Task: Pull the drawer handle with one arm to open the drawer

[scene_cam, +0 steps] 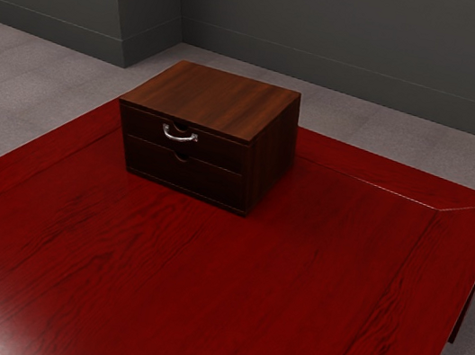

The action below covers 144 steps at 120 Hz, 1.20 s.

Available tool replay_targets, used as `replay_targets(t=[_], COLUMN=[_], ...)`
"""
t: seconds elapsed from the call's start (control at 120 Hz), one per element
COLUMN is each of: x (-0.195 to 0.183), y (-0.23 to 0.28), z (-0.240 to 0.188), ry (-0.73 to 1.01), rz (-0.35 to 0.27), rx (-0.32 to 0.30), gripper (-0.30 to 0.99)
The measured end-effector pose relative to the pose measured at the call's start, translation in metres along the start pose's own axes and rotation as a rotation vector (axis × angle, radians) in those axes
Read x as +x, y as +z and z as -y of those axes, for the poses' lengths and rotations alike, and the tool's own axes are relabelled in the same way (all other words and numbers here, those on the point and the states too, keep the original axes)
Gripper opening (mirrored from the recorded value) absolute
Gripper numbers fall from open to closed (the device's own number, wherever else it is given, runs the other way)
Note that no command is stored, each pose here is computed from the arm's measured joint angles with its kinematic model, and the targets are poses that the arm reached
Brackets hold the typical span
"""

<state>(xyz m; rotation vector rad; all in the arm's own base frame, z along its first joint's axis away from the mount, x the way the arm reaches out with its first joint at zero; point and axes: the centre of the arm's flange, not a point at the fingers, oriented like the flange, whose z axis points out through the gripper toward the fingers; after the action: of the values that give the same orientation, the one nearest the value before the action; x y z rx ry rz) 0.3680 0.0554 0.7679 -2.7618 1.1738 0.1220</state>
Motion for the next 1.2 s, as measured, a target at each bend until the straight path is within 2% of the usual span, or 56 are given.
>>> replay_targets(t=[0.167,0.25,0.367,0.508,0.692,0.867,1.2], x=[0.012,0.047,0.072,0.107,0.130,0.146,0.173], y=[-0.004,-0.010,-0.011,-0.017,0.030,0.090,0.131], z=[-0.007,-0.030,-0.047,-0.099,-0.142,-0.148,-0.131], ry=[0.087,0.189,0.279,0.442,0.579,0.645,0.781], rz=[0.005,0.020,0.019,0.024,0.073,0.096,0.012], rx=[0.016,0.042,0.049,0.085,0.080,0.070,0.167], gripper=[0.69,0.69,0.69,0.69,0.69,0.69,0.69])
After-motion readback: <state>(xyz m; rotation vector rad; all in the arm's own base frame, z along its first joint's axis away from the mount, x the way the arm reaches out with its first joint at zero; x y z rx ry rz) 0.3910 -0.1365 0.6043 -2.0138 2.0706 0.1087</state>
